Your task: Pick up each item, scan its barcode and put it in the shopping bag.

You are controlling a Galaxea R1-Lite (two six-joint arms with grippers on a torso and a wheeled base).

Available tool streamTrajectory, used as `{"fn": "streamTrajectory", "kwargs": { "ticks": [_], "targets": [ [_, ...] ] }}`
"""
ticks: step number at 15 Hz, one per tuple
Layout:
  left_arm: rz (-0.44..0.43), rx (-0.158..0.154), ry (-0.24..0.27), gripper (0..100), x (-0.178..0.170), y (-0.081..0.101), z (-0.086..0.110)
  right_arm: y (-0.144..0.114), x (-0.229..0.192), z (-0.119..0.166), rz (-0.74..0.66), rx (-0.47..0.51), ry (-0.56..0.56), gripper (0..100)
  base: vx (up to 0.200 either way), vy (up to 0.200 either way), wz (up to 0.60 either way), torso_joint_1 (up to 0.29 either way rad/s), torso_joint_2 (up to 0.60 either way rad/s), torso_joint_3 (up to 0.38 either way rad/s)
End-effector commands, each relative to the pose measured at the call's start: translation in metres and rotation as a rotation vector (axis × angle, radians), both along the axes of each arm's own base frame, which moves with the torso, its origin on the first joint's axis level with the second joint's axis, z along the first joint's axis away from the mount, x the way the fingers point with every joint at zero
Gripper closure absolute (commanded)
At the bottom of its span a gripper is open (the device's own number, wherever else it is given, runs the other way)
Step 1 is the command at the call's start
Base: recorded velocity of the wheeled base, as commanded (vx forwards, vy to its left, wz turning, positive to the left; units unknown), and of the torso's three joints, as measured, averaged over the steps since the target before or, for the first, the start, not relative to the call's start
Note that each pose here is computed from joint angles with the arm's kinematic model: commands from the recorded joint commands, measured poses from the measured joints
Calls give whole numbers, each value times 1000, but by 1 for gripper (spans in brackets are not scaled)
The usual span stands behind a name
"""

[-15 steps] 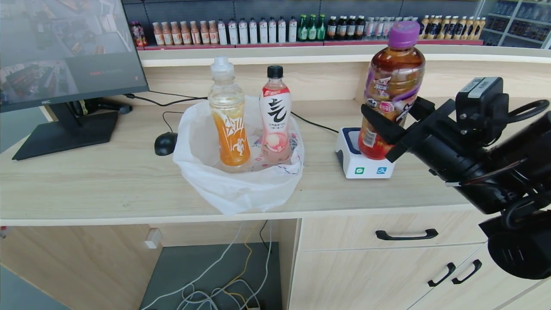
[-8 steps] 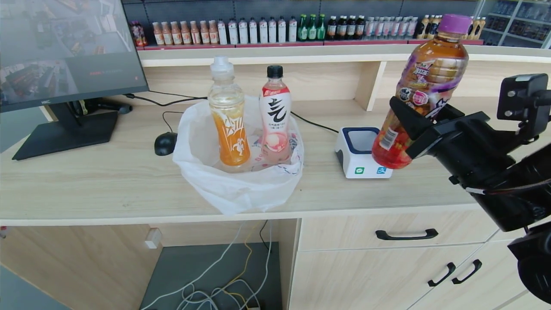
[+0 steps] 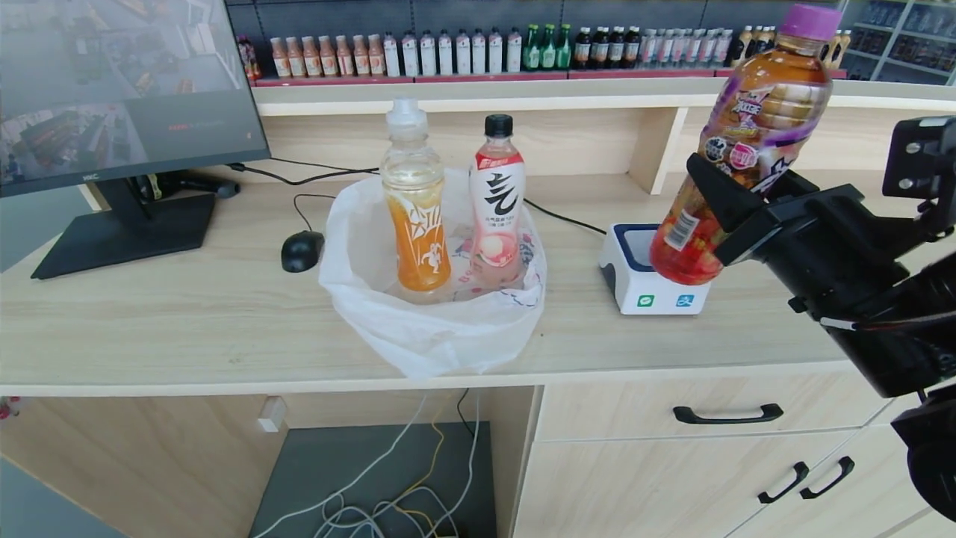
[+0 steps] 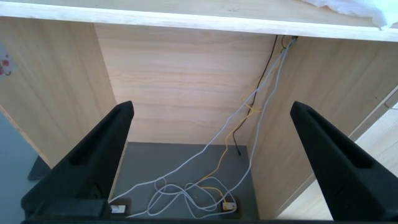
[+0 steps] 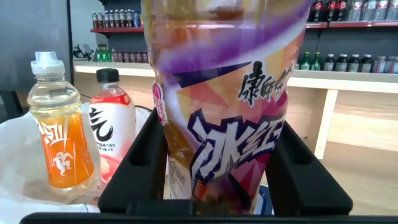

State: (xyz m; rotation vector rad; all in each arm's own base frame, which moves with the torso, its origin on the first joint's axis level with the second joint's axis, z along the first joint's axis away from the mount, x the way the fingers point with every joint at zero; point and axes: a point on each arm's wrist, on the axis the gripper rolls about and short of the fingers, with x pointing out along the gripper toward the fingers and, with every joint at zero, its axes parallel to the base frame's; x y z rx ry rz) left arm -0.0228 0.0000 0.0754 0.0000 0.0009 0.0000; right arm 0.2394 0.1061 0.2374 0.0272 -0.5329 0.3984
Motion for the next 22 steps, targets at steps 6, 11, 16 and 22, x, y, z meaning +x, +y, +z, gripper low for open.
{"fn": "streamTrajectory", "kwargs": {
  "ticks": [6,11,16,22],
  "targets": [
    [0,0,-1,0,0,0,0,2,4,-2,2,-3,5,100,0,200,0,2,6,2],
    [0,2,-1,0,0,0,0,13,7,-9,33,-16,25,100,0,40,0,0,0,0],
    [0,2,-1,0,0,0,0,39,9,-17,112,-30,45,100,0,0,0,0,0,0],
    [0,2,-1,0,0,0,0,57,30,-31,126,-44,74,100,0,0,0,0,0,0]
  ]
}}
